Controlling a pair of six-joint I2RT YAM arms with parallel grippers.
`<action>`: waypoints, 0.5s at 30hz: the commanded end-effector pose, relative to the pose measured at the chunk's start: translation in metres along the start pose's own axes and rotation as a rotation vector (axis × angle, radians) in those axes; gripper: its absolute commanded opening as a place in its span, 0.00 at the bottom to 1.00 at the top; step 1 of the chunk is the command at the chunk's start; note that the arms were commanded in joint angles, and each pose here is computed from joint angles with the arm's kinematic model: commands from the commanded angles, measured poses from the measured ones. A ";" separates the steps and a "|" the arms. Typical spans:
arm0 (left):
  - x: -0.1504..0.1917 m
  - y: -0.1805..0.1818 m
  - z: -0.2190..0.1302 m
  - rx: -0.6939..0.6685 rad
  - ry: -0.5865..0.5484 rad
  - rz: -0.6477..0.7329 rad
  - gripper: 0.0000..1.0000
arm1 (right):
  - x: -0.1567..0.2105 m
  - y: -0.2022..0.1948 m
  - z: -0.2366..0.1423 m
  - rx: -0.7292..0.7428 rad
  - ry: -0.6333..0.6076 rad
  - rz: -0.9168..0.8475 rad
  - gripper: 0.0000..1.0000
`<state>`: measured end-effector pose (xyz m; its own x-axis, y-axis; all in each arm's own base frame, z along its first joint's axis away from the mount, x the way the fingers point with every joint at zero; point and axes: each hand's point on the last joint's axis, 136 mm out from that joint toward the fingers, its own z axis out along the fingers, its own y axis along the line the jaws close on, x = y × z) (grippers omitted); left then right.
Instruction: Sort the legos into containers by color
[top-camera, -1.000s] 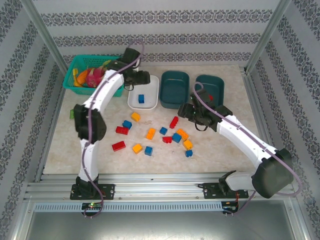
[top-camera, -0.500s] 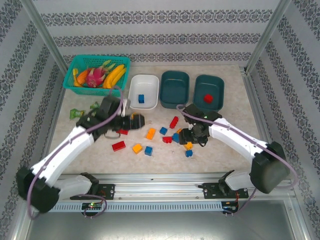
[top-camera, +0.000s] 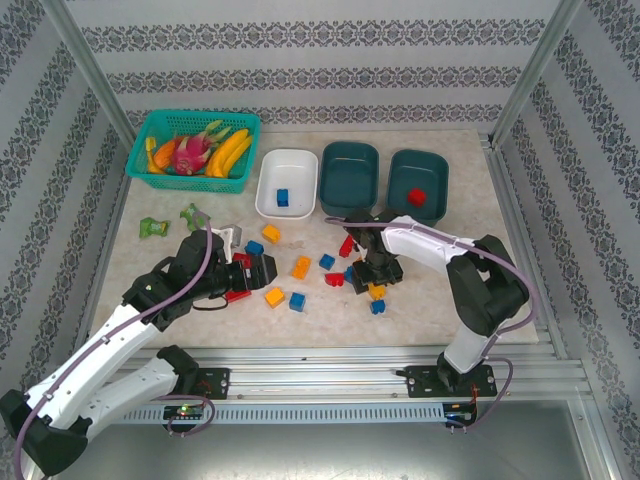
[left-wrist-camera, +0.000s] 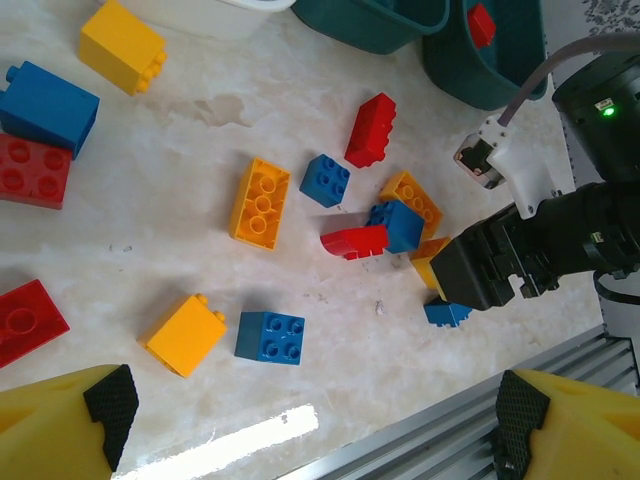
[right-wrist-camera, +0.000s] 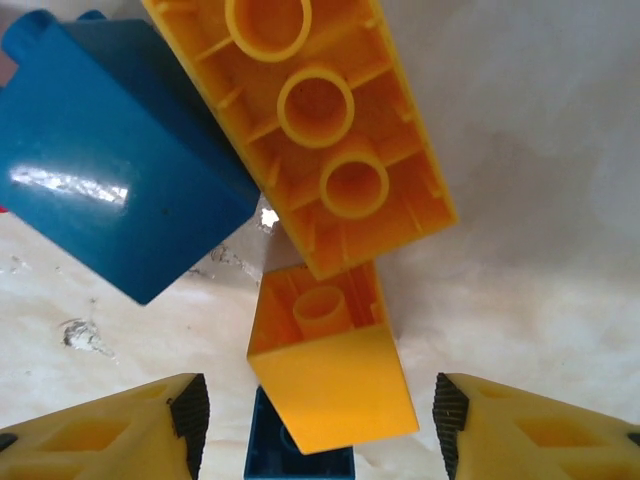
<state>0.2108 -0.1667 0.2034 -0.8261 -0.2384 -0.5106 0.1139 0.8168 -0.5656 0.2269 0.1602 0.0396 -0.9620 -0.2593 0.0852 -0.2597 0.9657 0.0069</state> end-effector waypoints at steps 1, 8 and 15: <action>-0.003 -0.004 -0.001 0.001 -0.010 -0.011 0.94 | 0.000 -0.004 0.004 0.046 0.016 -0.042 0.60; -0.006 -0.008 0.000 0.009 -0.009 -0.002 0.94 | -0.005 -0.005 0.011 0.058 0.013 -0.051 0.46; -0.011 -0.012 -0.002 0.015 -0.028 -0.008 0.93 | 0.000 0.000 -0.010 0.072 -0.050 -0.062 0.34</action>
<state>0.2132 -0.1684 0.1987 -0.8353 -0.2385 -0.4954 0.0985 0.8216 -0.5615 0.2278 0.1605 0.0315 -0.9467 -0.3097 0.0881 -0.3137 0.9488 -0.0355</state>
